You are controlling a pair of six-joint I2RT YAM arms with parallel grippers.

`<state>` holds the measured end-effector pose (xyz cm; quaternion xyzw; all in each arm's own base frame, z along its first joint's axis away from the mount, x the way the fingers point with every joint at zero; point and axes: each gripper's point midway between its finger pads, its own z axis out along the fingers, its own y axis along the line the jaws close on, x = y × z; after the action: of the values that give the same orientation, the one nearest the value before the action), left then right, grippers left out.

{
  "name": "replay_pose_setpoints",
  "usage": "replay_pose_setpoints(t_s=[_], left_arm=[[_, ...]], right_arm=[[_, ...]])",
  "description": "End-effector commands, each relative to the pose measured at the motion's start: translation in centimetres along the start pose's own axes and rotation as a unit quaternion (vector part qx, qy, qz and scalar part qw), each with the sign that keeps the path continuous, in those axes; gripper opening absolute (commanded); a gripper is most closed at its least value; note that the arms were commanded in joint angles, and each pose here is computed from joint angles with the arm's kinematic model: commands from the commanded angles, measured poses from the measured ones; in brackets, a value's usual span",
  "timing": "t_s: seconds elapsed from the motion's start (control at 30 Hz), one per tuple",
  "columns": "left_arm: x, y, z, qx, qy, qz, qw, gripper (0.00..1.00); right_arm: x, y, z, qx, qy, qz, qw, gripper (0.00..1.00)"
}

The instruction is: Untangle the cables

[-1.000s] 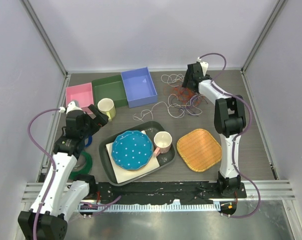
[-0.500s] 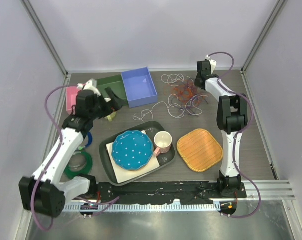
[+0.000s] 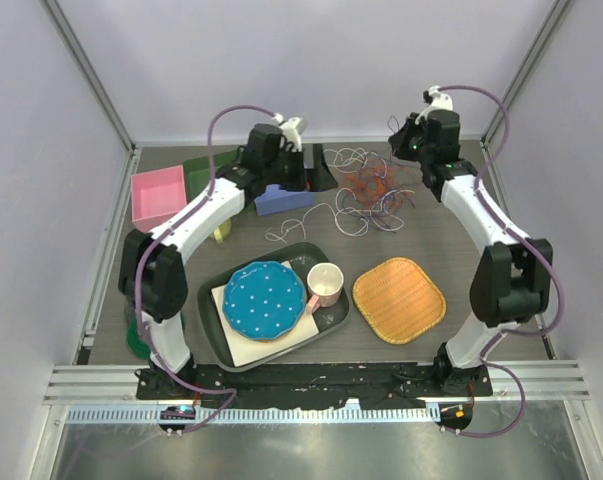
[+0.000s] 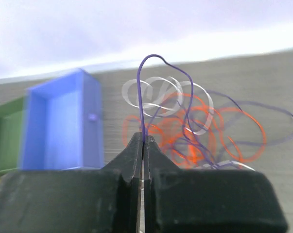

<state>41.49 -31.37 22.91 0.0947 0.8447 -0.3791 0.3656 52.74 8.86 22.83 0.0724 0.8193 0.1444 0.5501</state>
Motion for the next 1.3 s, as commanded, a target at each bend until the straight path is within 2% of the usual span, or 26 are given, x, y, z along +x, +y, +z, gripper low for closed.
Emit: replay_pose_setpoints(t_s=[0.0,0.07,0.2,0.3,0.5,0.63,0.73,0.77,0.8,0.83,0.87,0.93,0.97,1.0,1.03,1.13,1.27], left_arm=[[-0.2,-5.8,1.2,0.051,0.013,0.126,0.991,1.00],[0.1,-6.9,2.2,0.041,0.006,0.166,0.985,1.00],[-0.4,-8.7,3.0,0.037,-0.025,0.195,0.980,1.00],[-0.8,-9.5,3.4,0.048,-0.042,0.199,0.978,1.00],[-0.8,-7.3,5.1,0.003,-0.053,0.188,0.981,1.00],[-0.2,-6.7,5.8,-0.002,-0.047,0.173,0.984,0.99],[-0.3,-7.9,5.6,0.026,-0.053,0.170,0.984,0.75],[-0.2,-8.2,5.5,0.037,-0.056,0.165,0.984,0.50],[-0.2,-8.4,5.2,0.039,-0.058,0.162,0.984,0.32],[-0.3,-8.5,4.9,0.040,-0.062,0.158,0.985,0.06],[-0.8,-8.5,3.9,0.034,-0.080,0.155,0.984,0.00],[-1.5,-8.5,2.4,0.024,-0.107,0.158,0.981,0.00],[-3.0,-9.1,0.3,0.019,-0.139,0.158,0.977,0.00],[-3.2,-7.7,-0.4,-0.018,-0.153,0.154,0.976,0.00],[-4.2,-7.1,-1.6,-0.042,-0.172,0.151,0.973,0.00],[-7.4,-4.8,-5.6,-0.111,-0.211,0.125,0.963,0.00],[-11.2,-0.3,-10.5,-0.200,-0.243,0.098,0.944,0.00]], right_arm=[[-4.6,6.7,-5.3,-0.148,-0.029,-0.005,0.989,0.01],[-5.1,8.1,-7.8,-0.174,-0.011,-0.001,0.985,0.01],[-5.0,11.3,-12.5,-0.252,0.014,0.001,0.968,0.01],[-5.2,12.9,-15.5,-0.300,0.011,0.005,0.954,0.01],[-6.3,14.3,-20.6,-0.344,-0.033,0.012,0.938,0.01],[-6.0,14.6,-21.9,-0.355,-0.031,0.020,0.934,0.01],[-5.7,15.0,-22.0,-0.368,-0.019,0.026,0.929,0.01],[-5.7,15.0,-21.9,-0.367,-0.016,0.027,0.930,0.01],[-5.7,14.9,-21.7,-0.363,-0.014,0.028,0.931,0.01],[-5.5,14.7,-21.1,-0.356,-0.009,0.031,0.934,0.01],[-5.4,14.4,-20.7,-0.346,-0.006,0.032,0.938,0.01],[-5.5,13.2,-19.4,-0.303,-0.003,0.031,0.953,0.02],[-5.2,12.4,-18.3,-0.279,0.002,0.032,0.960,0.10],[-5.5,11.3,-17.6,-0.238,0.002,0.035,0.971,0.20],[-5.5,10.6,-17.0,-0.217,0.003,0.037,0.975,0.45],[-5.5,9.2,-15.6,-0.175,0.002,0.039,0.984,0.71],[-5.4,9.4,-15.3,-0.180,0.003,0.037,0.983,0.89]])
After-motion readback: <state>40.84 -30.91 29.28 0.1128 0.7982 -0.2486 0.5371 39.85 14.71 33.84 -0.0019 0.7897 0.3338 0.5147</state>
